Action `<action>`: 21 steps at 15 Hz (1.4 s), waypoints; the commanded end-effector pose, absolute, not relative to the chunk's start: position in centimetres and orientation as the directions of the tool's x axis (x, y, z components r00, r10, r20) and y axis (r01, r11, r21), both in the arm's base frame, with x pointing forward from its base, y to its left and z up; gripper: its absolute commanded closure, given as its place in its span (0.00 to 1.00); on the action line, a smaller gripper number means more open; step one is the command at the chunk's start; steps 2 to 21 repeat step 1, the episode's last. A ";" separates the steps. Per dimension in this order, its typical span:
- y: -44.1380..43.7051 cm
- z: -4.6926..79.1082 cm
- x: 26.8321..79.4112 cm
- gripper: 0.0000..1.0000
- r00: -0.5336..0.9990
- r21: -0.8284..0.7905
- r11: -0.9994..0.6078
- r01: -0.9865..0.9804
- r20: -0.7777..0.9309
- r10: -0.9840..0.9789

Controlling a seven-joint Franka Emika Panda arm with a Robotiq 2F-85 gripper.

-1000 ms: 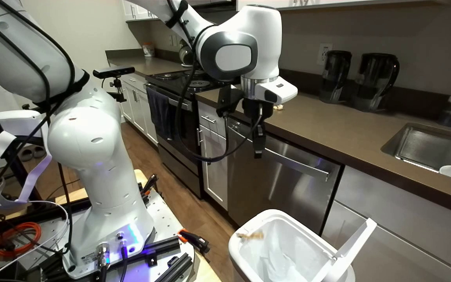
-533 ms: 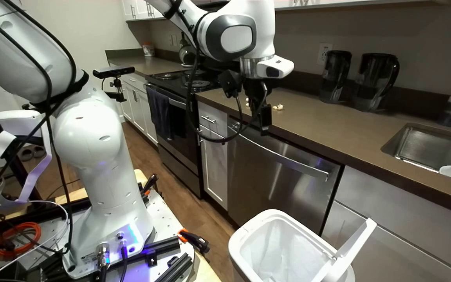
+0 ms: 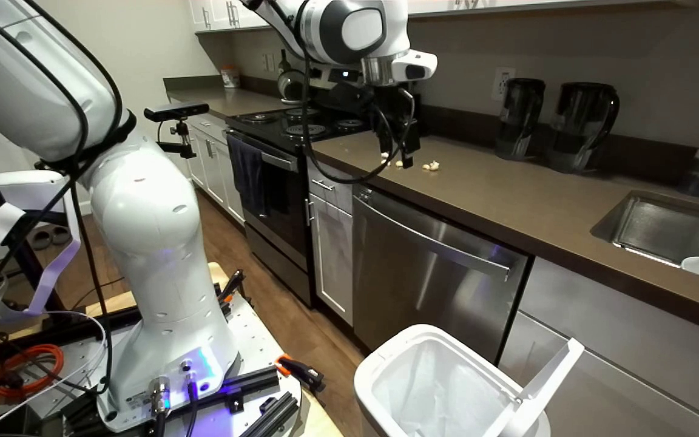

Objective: Put one of the garlic cloves in the bin

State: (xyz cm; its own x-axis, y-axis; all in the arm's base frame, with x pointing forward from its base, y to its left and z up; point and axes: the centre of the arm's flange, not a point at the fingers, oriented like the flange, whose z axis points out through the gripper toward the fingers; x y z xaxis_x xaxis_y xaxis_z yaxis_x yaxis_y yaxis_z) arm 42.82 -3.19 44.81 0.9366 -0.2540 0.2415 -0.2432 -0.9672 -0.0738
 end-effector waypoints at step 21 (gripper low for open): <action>-3.2 44.7 42.8 0.00 0.937 -0.073 -0.967 -0.244 0.240 -0.255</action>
